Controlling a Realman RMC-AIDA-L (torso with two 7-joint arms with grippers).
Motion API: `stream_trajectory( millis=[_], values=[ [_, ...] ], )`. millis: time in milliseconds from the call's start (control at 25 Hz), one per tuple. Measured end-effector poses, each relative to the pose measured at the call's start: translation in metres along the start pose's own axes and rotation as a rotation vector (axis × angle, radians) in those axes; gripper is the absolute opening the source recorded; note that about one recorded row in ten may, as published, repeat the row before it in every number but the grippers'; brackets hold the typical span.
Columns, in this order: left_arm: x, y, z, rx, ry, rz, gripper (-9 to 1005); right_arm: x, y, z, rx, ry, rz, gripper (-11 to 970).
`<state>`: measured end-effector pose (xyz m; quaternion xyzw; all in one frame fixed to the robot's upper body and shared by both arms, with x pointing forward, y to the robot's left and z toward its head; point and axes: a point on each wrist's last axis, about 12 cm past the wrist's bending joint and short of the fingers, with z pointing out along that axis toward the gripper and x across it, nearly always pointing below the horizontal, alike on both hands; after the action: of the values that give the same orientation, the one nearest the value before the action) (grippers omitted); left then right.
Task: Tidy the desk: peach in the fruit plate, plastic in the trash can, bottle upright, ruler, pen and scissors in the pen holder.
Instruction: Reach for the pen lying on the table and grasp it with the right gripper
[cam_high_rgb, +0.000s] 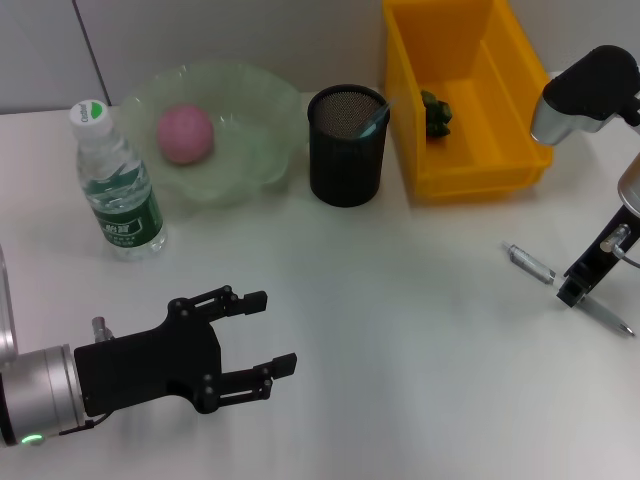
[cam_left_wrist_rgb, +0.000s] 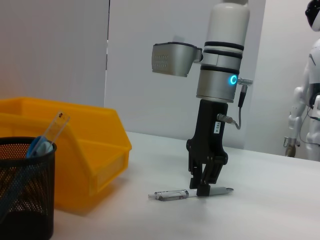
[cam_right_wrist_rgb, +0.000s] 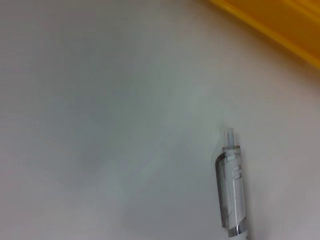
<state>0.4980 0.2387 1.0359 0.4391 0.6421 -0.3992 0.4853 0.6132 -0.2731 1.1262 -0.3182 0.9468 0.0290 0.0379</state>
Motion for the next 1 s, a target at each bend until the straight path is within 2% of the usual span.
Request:
stream_trajectory(
  millis=[1000],
  values=[
    [-0.0003, 0.0005, -0.0004, -0.001, 0.000, 0.002, 797, -0.0007, 0.0011, 0.0000, -0.001, 0.010, -0.010, 219]
  ],
)
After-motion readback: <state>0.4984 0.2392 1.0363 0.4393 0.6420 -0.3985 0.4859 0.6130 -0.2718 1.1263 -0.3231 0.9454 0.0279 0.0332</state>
